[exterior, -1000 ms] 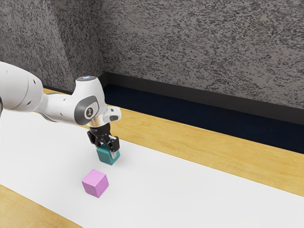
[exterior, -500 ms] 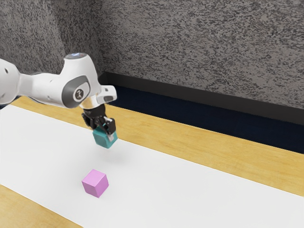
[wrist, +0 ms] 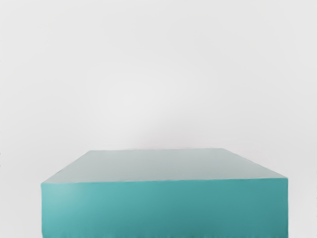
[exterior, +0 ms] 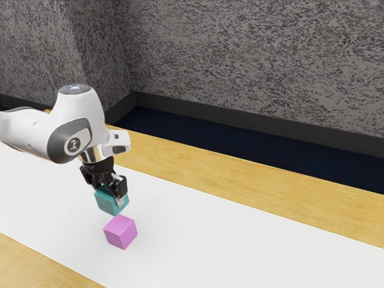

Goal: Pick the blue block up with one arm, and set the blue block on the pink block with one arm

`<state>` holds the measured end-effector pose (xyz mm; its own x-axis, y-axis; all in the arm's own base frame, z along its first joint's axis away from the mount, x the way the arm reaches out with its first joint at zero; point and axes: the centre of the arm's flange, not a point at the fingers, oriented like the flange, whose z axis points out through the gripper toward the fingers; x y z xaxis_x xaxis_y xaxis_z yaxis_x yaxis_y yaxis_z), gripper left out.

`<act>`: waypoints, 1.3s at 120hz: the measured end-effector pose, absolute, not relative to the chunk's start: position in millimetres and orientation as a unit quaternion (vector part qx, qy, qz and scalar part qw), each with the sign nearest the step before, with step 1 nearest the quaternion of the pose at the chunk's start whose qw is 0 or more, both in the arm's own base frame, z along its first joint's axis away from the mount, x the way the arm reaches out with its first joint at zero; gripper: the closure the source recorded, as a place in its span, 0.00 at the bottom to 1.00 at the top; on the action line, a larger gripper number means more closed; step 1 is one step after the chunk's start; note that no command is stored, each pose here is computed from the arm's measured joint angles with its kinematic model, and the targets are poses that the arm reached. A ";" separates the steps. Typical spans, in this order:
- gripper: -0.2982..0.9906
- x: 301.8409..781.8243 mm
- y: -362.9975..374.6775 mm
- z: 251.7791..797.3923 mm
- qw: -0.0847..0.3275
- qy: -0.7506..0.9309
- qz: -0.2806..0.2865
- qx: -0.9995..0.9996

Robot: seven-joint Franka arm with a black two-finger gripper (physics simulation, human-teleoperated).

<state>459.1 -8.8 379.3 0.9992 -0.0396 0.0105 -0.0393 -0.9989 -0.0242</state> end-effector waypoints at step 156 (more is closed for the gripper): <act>0.25 543.2 39.0 554.1 -0.051 -0.037 -0.080 -0.995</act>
<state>543.2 39.0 554.1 0.9843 0.0825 0.1558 0.0663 -0.9921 0.1069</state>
